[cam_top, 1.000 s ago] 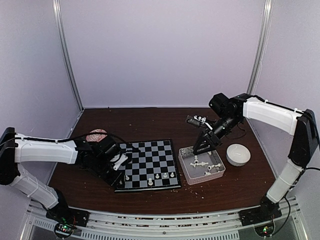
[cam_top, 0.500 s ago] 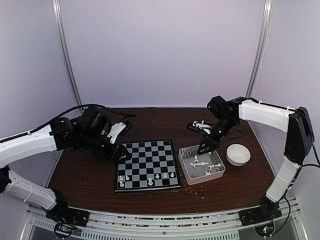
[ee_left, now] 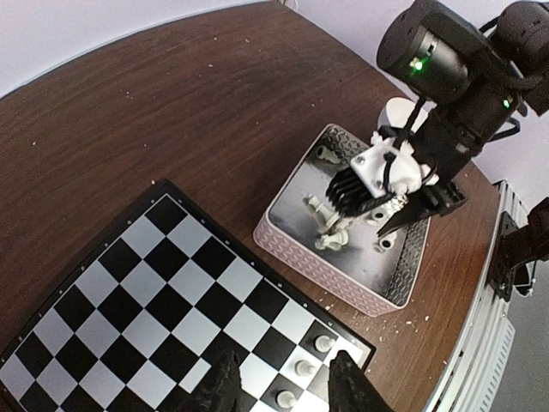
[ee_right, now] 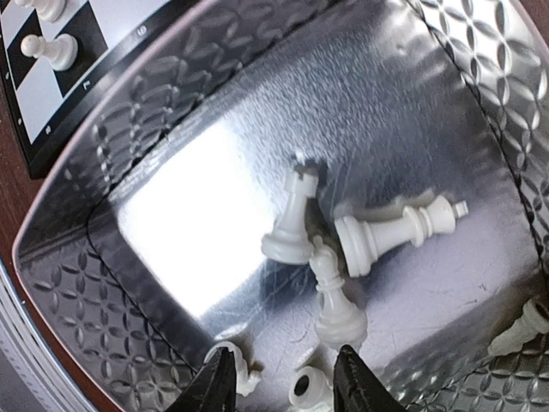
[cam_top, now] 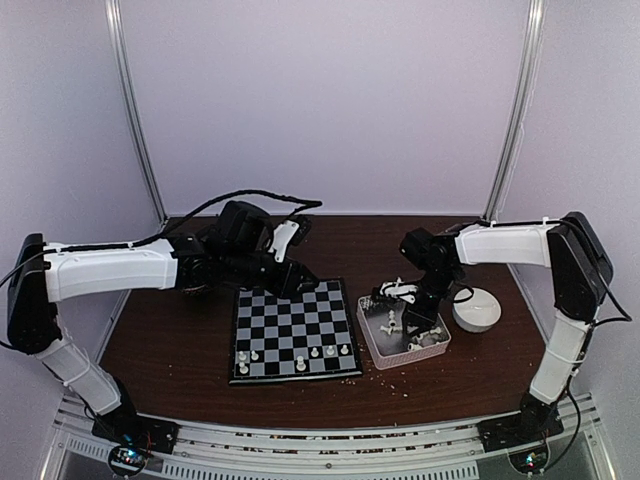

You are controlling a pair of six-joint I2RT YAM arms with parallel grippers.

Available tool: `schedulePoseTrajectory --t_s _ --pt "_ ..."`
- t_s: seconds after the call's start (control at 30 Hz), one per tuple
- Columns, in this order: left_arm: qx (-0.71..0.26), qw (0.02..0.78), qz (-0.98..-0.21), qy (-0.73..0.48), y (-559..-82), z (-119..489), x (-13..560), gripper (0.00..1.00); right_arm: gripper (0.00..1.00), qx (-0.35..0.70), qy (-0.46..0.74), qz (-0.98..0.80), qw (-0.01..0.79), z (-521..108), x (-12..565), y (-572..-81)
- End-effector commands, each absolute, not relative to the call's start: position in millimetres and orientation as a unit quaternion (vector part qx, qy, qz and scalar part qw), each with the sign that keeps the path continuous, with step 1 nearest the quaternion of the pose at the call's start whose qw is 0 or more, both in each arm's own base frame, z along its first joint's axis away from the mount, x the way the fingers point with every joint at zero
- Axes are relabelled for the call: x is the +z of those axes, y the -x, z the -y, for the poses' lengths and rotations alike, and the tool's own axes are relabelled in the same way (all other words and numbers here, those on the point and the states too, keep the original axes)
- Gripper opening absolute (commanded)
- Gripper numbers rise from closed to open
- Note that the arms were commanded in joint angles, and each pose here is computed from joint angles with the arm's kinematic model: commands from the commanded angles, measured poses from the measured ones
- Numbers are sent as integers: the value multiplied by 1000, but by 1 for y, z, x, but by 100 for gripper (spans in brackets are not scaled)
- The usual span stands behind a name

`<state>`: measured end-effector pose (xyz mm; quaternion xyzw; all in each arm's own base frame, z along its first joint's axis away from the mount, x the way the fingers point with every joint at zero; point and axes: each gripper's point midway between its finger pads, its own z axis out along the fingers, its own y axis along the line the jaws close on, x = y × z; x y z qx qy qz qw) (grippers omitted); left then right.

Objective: Set up the chess pieces on the board
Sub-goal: Pick up the chess piece from the storage box.

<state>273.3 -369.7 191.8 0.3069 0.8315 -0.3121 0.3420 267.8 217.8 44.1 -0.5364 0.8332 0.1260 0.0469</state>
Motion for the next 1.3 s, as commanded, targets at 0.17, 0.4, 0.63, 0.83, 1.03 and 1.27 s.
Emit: schedulePoseTrajectory --t_s 0.17,0.4,0.63,0.83,1.03,1.27 --pt "-354 381 -801 -298 -278 382 228 35 36 100 525 -839 106 -242 48 -290" --pt "-352 382 -803 -292 -277 379 225 35 35 102 529 -835 114 -255 52 -287" --pt "-351 379 -805 -293 -277 379 223 35 33 101 536 -831 110 -267 49 -279" --pt "-353 379 -806 -287 -275 376 221 36 31 75 521 -843 114 -265 42 -290" --pt "-349 379 -808 -286 -275 373 219 36 28 61 521 -846 102 -263 32 -288" --pt "-347 379 -809 -286 -275 373 218 36 23 49 518 -849 92 -259 23 -289"
